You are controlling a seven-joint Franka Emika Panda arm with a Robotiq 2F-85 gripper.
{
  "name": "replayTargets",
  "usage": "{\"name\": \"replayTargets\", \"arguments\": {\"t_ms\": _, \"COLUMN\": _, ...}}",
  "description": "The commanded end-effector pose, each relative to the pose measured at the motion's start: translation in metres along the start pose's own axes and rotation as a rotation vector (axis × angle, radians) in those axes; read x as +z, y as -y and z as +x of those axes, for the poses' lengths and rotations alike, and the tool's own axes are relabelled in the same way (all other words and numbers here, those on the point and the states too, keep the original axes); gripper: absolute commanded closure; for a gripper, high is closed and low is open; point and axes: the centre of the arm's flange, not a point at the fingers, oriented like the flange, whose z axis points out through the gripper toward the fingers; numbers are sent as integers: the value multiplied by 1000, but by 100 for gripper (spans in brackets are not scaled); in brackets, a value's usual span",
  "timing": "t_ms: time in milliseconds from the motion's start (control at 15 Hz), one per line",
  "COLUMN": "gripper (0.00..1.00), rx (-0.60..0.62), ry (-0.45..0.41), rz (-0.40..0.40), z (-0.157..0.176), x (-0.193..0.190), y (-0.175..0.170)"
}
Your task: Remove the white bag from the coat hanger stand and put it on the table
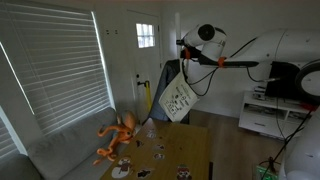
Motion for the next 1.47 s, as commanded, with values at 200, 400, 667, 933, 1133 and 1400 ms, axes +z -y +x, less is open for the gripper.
{"name": "replayTargets", "arguments": {"t_ms": 200, "gripper": 99, "rx": -4, "ry": -42, "rz": -101, "z": -1, "x": -7, "y": -4}}
{"name": "replayTargets", "arguments": {"t_ms": 400, "gripper": 99, "rx": -11, "ry": -57, "rz": -226, "z": -7, "x": -8, "y": -11}}
{"name": "replayTargets", "arguments": {"t_ms": 667, "gripper": 99, "rx": -34, "ry": -36, "rz": -320, "z": -16, "x": -7, "y": -15}}
{"name": "replayTargets", "arguments": {"t_ms": 933, "gripper": 99, "rx": -98, "ry": -28, "rz": -410, "z": -24, "x": -5, "y": -27}}
{"name": "replayTargets", "arguments": {"t_ms": 1133, "gripper": 99, "rx": -69, "ry": -12, "rz": -347, "z": -24, "x": -14, "y": -15}}
{"name": "replayTargets", "arguments": {"t_ms": 1400, "gripper": 99, "rx": -86, "ry": -41, "rz": -310, "z": -22, "x": -38, "y": -2}}
